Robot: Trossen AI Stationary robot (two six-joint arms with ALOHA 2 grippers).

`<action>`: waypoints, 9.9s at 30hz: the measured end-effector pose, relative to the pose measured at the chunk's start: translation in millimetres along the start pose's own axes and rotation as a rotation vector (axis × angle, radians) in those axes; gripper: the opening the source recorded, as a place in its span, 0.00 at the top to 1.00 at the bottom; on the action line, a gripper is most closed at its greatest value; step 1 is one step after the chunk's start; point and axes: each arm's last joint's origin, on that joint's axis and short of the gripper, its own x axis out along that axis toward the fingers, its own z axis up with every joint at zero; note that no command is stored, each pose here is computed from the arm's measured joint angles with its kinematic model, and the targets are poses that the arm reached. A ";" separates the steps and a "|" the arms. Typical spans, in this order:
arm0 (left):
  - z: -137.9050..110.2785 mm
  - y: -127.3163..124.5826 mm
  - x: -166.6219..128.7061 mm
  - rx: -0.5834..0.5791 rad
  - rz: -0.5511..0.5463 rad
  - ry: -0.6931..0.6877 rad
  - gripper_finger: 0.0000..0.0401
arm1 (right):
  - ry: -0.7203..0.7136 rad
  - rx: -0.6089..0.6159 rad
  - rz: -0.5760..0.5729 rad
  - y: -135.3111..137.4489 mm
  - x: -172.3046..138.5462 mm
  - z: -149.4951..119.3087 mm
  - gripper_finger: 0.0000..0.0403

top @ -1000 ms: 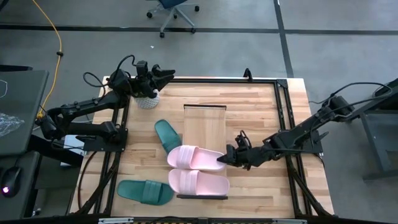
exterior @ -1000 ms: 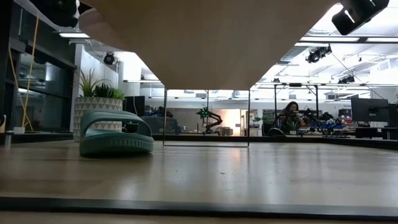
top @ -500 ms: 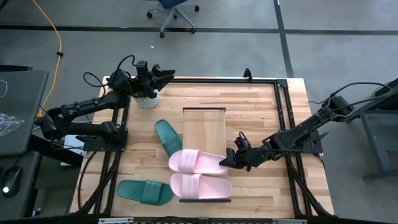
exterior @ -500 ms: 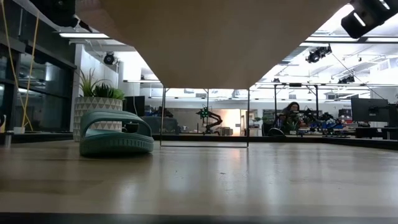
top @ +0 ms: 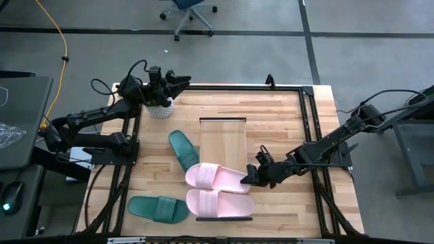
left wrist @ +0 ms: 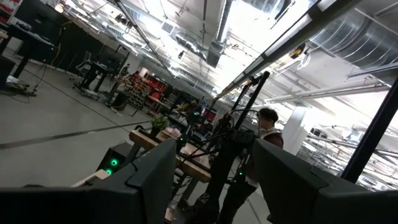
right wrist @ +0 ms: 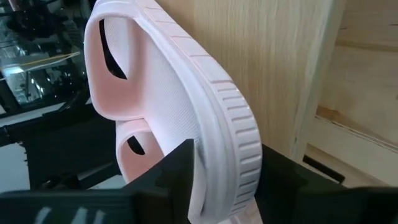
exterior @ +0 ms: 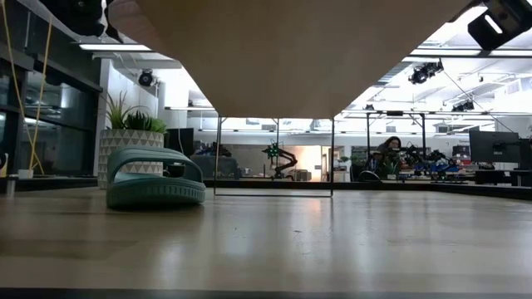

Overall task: Pick and place slides into the shelf
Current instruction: Put the pink slides on the shelf, then put the top green slides on the shelf

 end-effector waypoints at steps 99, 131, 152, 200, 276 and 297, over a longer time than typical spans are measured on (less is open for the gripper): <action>-15.8 -22.5 -110.5 -0.121 0.110 0.664 0.72 | -0.603 -0.429 -0.147 13.2 -130.6 156.6 0.54; -67.3 -32.1 -107.3 -0.085 0.343 0.954 0.72 | -0.540 -0.467 -0.157 10.3 -136.2 169.7 0.54; -104.7 -5.1 -95.1 -0.231 0.280 1.104 0.54 | -0.531 -0.473 -0.163 9.7 -136.0 169.5 0.54; -180.3 -6.3 -59.6 -0.213 0.213 1.354 0.56 | -0.497 -0.472 -0.157 9.1 -135.4 168.5 0.54; -131.1 -33.1 -91.3 -0.260 0.364 1.231 1.00 | -0.494 -0.517 -0.217 5.1 -135.6 168.4 0.54; -56.3 -69.2 -104.9 -0.102 0.546 1.025 1.00 | -0.497 -0.535 -0.216 5.6 -135.7 168.6 0.54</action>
